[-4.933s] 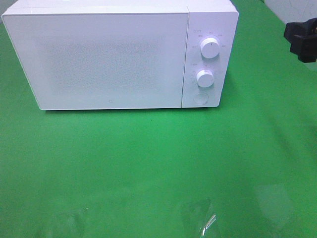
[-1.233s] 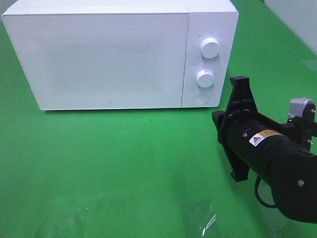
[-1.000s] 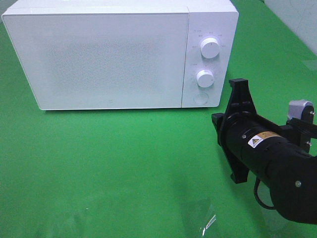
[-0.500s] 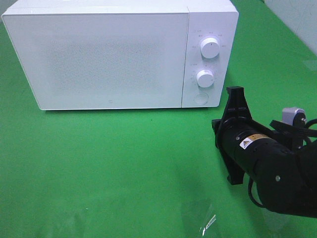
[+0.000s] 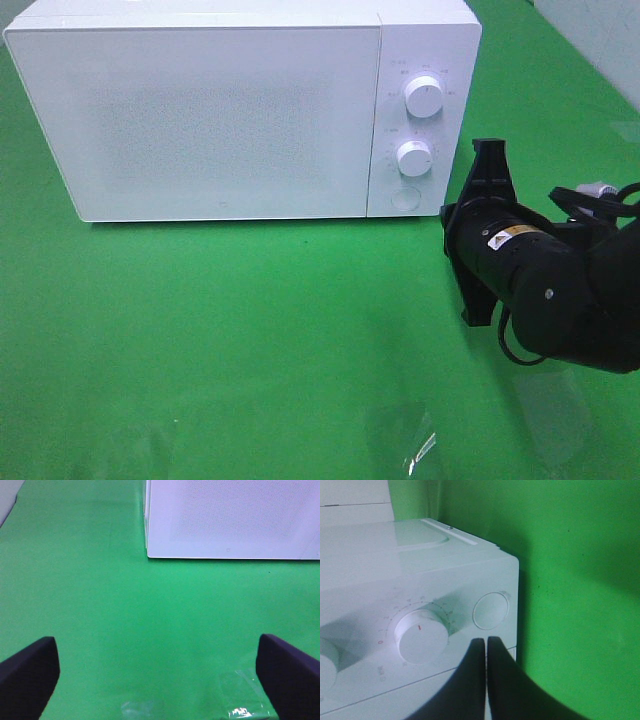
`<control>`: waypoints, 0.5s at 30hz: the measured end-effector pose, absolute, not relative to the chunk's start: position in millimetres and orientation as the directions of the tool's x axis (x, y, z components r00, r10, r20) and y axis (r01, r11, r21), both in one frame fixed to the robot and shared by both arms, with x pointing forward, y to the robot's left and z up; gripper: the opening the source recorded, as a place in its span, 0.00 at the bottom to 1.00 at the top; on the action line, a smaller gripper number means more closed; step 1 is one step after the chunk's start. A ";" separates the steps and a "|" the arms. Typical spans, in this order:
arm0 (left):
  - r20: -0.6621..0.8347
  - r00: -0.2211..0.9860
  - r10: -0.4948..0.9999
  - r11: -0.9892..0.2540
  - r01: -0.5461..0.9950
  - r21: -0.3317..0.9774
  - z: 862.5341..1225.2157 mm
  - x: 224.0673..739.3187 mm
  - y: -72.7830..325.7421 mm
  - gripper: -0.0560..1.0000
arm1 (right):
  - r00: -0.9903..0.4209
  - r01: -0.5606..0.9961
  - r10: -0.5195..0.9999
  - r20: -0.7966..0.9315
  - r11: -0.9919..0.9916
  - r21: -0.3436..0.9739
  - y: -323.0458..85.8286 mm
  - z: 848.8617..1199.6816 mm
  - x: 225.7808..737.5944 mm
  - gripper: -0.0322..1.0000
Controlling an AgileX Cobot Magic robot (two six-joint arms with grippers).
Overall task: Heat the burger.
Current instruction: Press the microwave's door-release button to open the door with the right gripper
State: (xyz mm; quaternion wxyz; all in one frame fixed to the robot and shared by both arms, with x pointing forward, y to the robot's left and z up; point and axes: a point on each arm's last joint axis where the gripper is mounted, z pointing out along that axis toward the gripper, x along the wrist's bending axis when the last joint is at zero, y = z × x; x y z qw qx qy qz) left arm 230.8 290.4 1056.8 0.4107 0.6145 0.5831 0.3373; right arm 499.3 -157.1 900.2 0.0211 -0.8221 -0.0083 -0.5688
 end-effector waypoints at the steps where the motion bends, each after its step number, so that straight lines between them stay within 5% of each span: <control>1: -0.065 0.093 0.994 0.017 0.440 0.898 1056.8 230.8 290.4 0.99 | 0.361 0.045 -0.005 0.933 -0.999 -0.022 -155.4 897.3 503.1 0.04; 15: -0.065 0.093 0.994 0.017 0.440 0.898 1056.8 230.8 290.4 0.99 | 0.371 0.056 0.015 0.928 -0.998 -0.006 -143.6 878.8 528.1 0.04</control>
